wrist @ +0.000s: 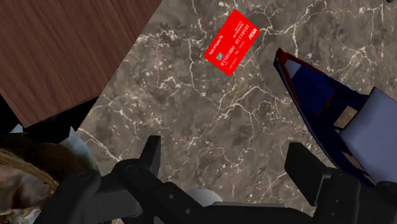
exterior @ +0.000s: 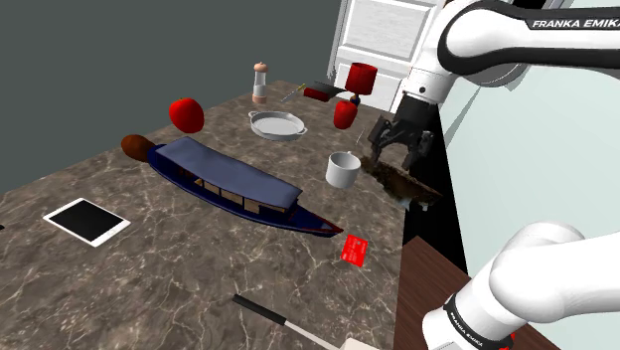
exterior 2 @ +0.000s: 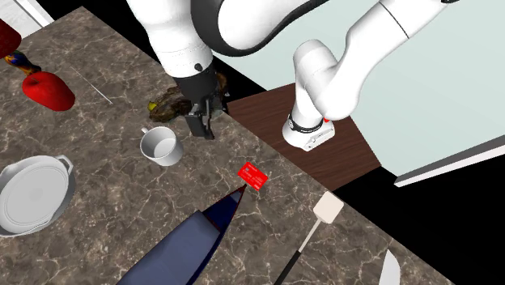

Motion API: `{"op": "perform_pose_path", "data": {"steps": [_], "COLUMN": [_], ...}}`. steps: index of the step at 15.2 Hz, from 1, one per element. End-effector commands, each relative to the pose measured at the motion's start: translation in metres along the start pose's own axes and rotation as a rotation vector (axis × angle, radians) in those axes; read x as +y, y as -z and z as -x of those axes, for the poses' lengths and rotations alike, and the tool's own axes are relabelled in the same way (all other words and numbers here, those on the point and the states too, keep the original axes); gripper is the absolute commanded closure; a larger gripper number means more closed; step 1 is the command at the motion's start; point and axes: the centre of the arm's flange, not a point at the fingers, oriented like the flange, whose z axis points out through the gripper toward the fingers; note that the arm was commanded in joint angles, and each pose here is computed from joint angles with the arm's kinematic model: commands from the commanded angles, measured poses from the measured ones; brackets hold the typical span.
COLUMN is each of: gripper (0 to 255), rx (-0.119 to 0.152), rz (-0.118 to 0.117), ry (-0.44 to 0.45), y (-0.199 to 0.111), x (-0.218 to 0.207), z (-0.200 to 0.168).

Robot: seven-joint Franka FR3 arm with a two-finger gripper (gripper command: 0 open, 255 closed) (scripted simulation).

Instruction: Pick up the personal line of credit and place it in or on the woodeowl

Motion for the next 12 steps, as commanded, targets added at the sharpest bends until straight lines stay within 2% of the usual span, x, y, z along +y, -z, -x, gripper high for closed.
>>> {"op": "perform_pose_path", "data": {"steps": [1, 12], "gripper": [0, 0], "rx": [-0.049, -0.317], "rz": [-0.005, -0.033], "ry": [-0.076, -0.469], "y": [-0.024, -0.157], "x": [-0.003, -0.022], "z": [0.003, 0.028]}}
